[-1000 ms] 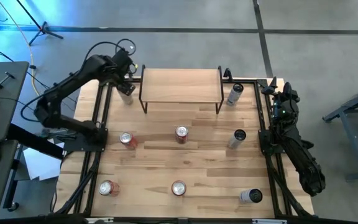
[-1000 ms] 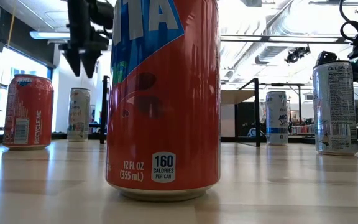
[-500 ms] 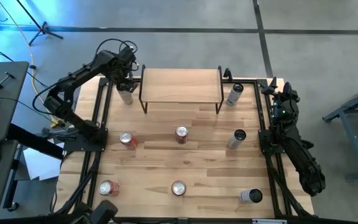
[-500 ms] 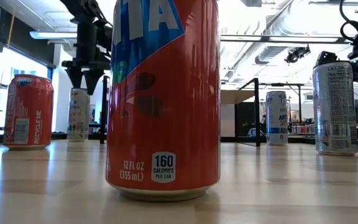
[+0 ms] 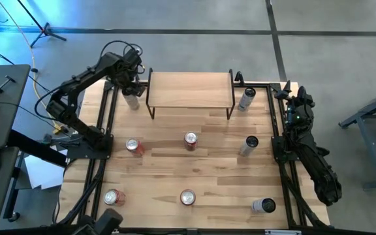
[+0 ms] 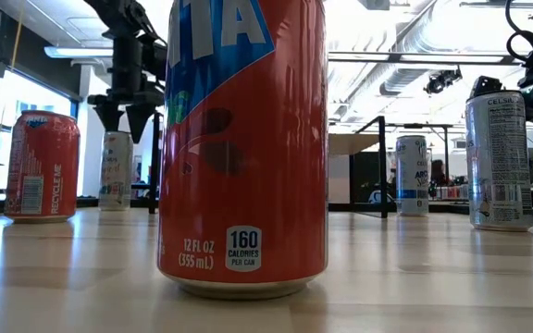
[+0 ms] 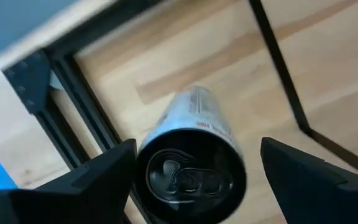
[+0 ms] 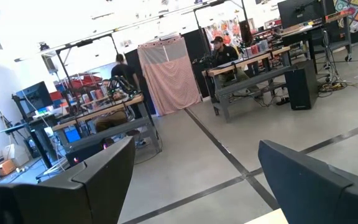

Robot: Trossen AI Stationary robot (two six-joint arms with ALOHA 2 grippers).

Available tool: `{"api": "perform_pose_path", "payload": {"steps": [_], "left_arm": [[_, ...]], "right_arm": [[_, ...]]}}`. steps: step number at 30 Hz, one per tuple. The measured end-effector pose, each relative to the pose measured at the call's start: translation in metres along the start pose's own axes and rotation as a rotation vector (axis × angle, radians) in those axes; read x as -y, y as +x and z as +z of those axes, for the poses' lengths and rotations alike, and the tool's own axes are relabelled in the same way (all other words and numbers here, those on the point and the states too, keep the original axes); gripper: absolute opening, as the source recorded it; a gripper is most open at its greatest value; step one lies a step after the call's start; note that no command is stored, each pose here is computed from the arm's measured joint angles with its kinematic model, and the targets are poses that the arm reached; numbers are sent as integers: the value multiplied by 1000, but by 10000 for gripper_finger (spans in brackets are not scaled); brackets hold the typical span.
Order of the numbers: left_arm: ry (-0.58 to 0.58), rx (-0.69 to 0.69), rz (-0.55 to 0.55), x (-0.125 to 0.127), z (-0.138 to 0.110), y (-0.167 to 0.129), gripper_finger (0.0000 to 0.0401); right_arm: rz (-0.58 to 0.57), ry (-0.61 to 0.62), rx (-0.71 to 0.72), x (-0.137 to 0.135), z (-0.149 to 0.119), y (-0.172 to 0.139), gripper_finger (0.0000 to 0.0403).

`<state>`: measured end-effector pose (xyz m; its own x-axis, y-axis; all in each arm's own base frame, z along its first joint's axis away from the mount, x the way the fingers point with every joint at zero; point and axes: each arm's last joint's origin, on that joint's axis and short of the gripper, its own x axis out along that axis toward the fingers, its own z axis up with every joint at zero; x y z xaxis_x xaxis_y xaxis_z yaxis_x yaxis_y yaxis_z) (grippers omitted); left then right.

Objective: Place canned beverage on shelf
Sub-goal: Put the white and yellow soda can on the shelf

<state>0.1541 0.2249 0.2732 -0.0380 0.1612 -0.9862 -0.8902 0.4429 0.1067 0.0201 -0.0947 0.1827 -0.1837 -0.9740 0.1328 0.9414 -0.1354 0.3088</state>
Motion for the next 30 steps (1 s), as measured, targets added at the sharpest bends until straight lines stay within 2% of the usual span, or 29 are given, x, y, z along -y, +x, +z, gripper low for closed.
{"api": "perform_pose_path", "payload": {"steps": [5,13,17,23,30], "left_arm": [[-8,-59,-2,1,-8,18,317],[4,-65,1,3,-14,37,312],[18,-51,2,3,-12,37,284],[33,-44,-2,3,-12,36,217],[28,-102,-5,2,-19,32,215]], "right_arm": [[0,0,0,0,0,0,328],[0,0,0,0,0,0,328],[0,0,0,0,0,0,328],[0,0,0,0,0,0,328],[0,0,0,0,0,0,328]]}}
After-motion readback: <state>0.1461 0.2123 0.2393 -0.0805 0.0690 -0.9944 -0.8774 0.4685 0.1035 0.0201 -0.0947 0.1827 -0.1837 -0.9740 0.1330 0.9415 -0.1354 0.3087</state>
